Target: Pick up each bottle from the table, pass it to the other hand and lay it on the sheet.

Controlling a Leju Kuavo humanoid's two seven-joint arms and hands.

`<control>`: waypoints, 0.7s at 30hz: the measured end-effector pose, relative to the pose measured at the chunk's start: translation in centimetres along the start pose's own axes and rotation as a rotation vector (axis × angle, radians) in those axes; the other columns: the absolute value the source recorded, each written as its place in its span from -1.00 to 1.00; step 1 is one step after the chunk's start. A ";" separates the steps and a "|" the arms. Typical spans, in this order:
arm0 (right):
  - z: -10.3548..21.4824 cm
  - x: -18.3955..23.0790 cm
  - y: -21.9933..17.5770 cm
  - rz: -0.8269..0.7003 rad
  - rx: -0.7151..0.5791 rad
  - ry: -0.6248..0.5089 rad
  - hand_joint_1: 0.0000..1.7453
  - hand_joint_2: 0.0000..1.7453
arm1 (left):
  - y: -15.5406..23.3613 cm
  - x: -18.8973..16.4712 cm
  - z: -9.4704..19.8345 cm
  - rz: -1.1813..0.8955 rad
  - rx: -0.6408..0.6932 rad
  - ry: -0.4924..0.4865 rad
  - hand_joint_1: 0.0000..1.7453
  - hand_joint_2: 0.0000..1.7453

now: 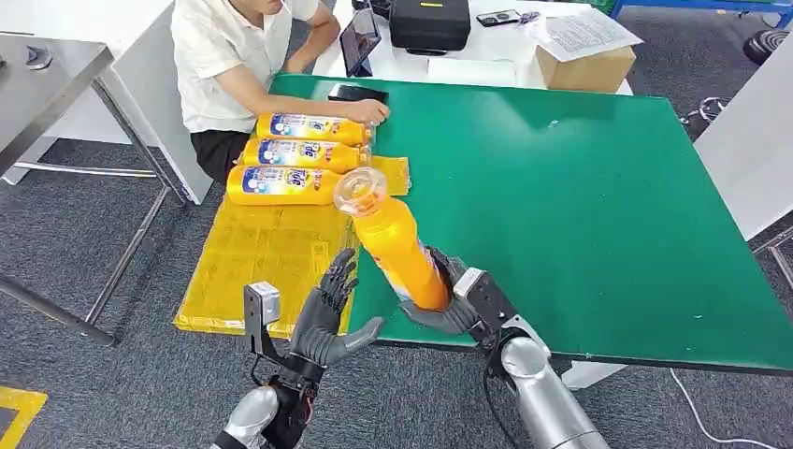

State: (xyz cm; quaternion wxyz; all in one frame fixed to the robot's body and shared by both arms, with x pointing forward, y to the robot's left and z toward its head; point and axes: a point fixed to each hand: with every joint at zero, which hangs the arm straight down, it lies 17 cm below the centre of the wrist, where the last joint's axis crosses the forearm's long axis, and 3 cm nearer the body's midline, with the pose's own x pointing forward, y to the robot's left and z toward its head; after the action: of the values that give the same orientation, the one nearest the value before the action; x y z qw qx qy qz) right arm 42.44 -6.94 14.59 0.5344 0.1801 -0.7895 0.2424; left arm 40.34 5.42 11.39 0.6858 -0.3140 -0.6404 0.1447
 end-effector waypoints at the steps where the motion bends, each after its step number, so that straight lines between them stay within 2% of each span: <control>1: 0.0 0.0 0.1 -0.001 0.002 -0.001 1.00 1.00 | 0.0 0.0 0.0 -0.001 0.000 0.000 -1.00 1.00; 6: 0.0 0.2 0.4 -0.001 0.008 -0.005 1.00 1.00 | -0.1 0.1 0.0 -0.011 -0.008 -0.010 -1.00 1.00; 9: -0.1 0.0 1.9 -0.005 0.048 0.008 1.00 1.00 | -0.6 1.1 -0.1 -0.049 -0.022 -0.062 -1.00 1.00; 14: 0.1 -1.4 5.8 -0.012 0.123 0.050 1.00 1.00 | -2.9 4.8 -0.5 -0.073 -0.044 -0.192 -1.00 1.00; 18: 0.9 -3.5 8.5 -0.028 0.159 0.105 1.00 1.00 | -5.0 6.8 -0.4 -0.005 -0.097 -0.213 -1.00 1.00; 21: 0.9 -4.1 9.8 -0.020 0.185 0.117 1.00 1.00 | -5.1 6.9 -0.3 0.024 -0.103 -0.203 -1.00 1.00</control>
State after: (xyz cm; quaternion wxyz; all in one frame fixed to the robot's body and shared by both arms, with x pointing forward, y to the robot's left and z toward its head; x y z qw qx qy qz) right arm 37.91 0.65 8.60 0.5632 0.2222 -0.7292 0.3188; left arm 40.57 5.57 19.95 0.5986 -0.3403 -0.7093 0.1507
